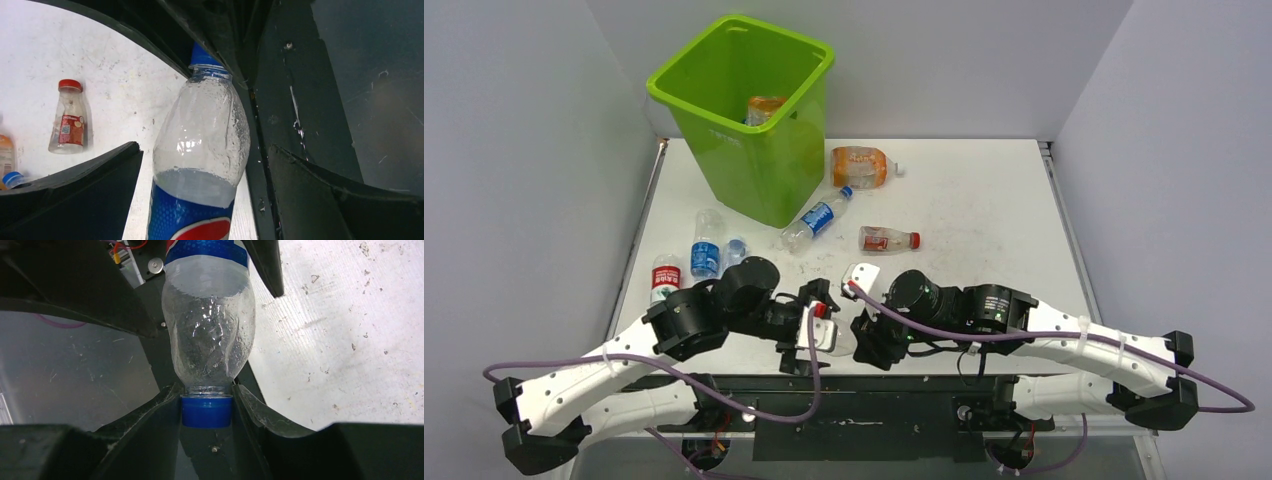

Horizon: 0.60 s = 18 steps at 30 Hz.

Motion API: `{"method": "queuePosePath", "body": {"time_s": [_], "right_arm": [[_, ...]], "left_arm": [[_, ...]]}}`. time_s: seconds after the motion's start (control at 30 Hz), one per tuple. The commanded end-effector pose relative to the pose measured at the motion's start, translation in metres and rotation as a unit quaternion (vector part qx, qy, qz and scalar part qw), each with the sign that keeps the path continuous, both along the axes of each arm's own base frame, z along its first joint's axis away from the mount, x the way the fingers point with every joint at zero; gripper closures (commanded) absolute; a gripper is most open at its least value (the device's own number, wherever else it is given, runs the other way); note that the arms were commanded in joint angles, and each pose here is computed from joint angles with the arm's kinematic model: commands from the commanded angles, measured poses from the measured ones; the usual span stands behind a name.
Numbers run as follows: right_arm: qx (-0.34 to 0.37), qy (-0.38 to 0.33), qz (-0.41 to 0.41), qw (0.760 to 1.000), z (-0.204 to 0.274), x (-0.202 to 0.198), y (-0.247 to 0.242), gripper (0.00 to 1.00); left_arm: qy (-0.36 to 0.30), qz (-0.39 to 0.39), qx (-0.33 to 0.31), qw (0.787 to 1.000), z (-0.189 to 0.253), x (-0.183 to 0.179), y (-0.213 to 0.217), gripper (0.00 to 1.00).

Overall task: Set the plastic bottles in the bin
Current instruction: Pick up the plastic bottle at the center of the board, then place the plastic bottle in the trash bin.

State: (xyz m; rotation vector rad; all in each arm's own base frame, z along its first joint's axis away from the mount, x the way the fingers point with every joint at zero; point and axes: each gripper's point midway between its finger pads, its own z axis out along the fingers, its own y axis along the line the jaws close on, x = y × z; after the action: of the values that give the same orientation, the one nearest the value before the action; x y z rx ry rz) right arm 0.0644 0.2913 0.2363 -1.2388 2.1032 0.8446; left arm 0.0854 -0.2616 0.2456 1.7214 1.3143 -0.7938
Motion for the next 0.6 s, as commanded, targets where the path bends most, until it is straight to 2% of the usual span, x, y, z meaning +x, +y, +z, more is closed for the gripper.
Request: {"method": "queuePosePath", "body": {"time_s": [0.0,0.23,0.27,0.33,0.37,0.4,0.43,0.47,0.5,0.57], "right_arm": [[0.028,-0.011,0.018,0.999,0.027,0.0,0.006,0.95],[0.03,-0.02,0.014,0.999,0.035,0.002,0.004,0.95],[0.03,-0.022,0.013,0.999,0.036,0.003,0.004,0.95],[0.034,-0.026,0.012,0.999,0.041,0.004,0.004,0.95],[0.035,-0.03,0.009,0.999,0.042,0.006,0.004,0.93],[0.038,-0.034,0.006,0.999,0.045,0.007,0.004,0.79],[0.043,-0.041,0.003,0.998,0.048,0.009,0.004,0.5],[0.053,-0.049,-0.004,0.997,0.054,0.012,0.004,0.3],[0.065,-0.059,-0.015,0.996,0.059,0.016,0.003,0.19],[0.123,-0.09,-0.043,0.987,0.082,0.024,-0.002,0.09]], "left_arm": [[-0.032,0.0,0.023,0.999,0.004,0.008,-0.005,0.01],[-0.032,0.014,0.005,0.999,0.004,0.015,-0.015,0.25],[-0.032,0.018,0.003,0.999,0.004,0.016,-0.016,0.32],[-0.033,0.029,-0.005,0.999,0.005,0.019,-0.018,0.51],[-0.034,0.034,-0.013,0.999,0.008,0.021,-0.019,0.57],[-0.034,0.038,-0.021,0.998,0.011,0.022,-0.02,0.59],[-0.035,0.041,-0.033,0.998,0.015,0.022,-0.022,0.59],[-0.037,0.047,-0.046,0.997,0.019,0.024,-0.023,0.59],[-0.037,0.053,-0.06,0.996,0.023,0.025,-0.024,0.6],[-0.044,0.069,-0.104,0.991,0.037,0.029,-0.029,0.62]]}}
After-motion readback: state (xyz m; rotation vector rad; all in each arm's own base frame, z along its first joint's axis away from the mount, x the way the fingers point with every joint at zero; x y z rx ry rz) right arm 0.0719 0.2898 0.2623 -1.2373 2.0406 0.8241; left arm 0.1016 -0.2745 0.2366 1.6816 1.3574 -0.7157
